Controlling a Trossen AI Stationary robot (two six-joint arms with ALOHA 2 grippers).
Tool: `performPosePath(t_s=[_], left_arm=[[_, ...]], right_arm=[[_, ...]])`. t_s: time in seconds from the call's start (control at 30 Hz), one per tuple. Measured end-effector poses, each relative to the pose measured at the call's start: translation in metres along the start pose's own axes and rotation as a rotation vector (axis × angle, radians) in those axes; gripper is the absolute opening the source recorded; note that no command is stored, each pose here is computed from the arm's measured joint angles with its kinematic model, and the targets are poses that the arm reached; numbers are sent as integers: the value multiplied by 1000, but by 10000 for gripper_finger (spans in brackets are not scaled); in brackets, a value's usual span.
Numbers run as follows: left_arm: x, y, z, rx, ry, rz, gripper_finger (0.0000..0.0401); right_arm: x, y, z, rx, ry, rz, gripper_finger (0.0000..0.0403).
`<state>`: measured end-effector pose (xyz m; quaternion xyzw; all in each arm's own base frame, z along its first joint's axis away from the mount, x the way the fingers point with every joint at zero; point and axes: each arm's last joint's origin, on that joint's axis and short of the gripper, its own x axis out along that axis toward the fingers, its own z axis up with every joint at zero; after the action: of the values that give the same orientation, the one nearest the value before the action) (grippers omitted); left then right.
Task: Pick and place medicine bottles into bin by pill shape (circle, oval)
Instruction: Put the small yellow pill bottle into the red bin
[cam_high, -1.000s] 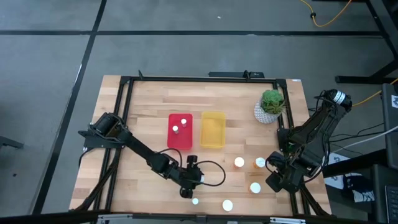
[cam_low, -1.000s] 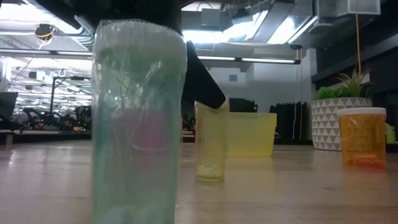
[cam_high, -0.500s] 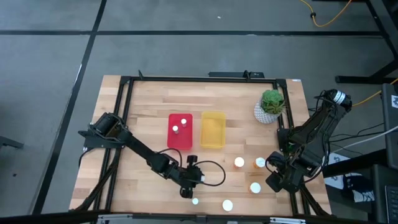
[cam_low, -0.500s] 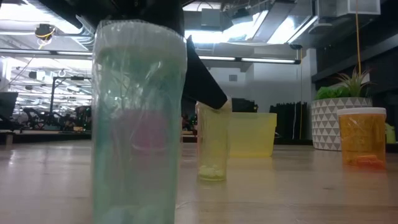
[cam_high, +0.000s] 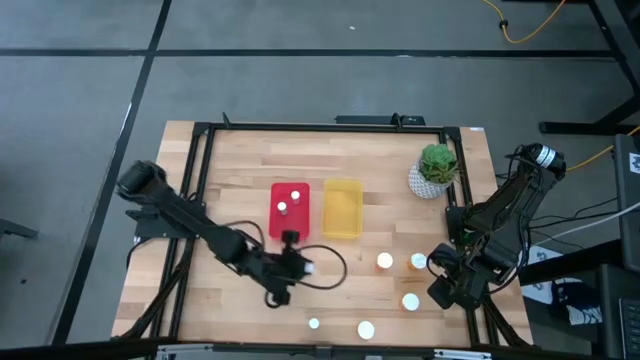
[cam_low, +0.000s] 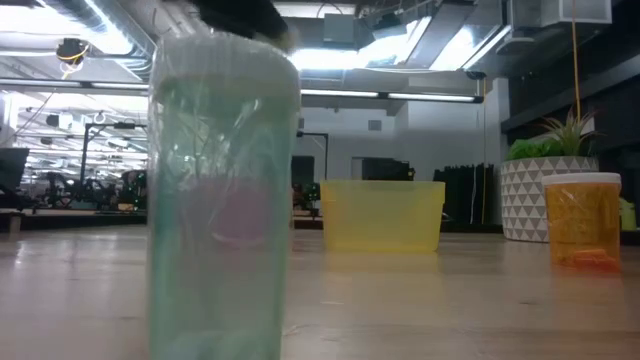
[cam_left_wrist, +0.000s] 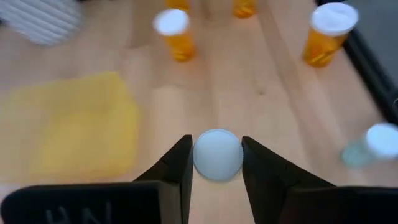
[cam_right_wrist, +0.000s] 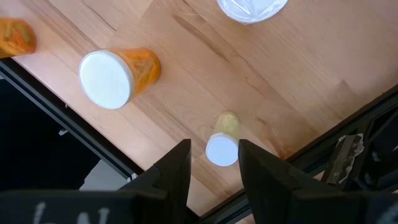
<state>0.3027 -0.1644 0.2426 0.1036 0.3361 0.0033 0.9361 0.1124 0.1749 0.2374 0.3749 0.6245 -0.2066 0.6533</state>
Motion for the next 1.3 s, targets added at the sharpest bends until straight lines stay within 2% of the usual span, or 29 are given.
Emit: performPosePath(t_s=[0.17, 0.33, 0.57, 0.67, 0.83, 1.0, 1.3], left_arm=[[-44, 27, 0, 54, 25, 105, 99], [-56, 53, -15, 47, 25, 149, 99], [-30, 88, -63, -54, -7, 164, 99], [-19, 104, -75, -103, -11, 185, 99], [-3, 123, -90, -177, 10, 123, 99], [15, 132, -100, -208, 33, 124, 100], [44, 128, -107, -212, 36, 95, 100]], right_arm=[[0, 0, 0, 0, -1, 0, 135], [0, 0, 0, 0, -4, 1, 135], [0, 0, 1, 0, -36, 10, 135], [0, 0, 1, -1, -36, 11, 135], [0, 1, 1, 0, -34, 15, 135], [0, 1, 1, 0, -35, 15, 135], [0, 1, 1, 0, -34, 15, 135]])
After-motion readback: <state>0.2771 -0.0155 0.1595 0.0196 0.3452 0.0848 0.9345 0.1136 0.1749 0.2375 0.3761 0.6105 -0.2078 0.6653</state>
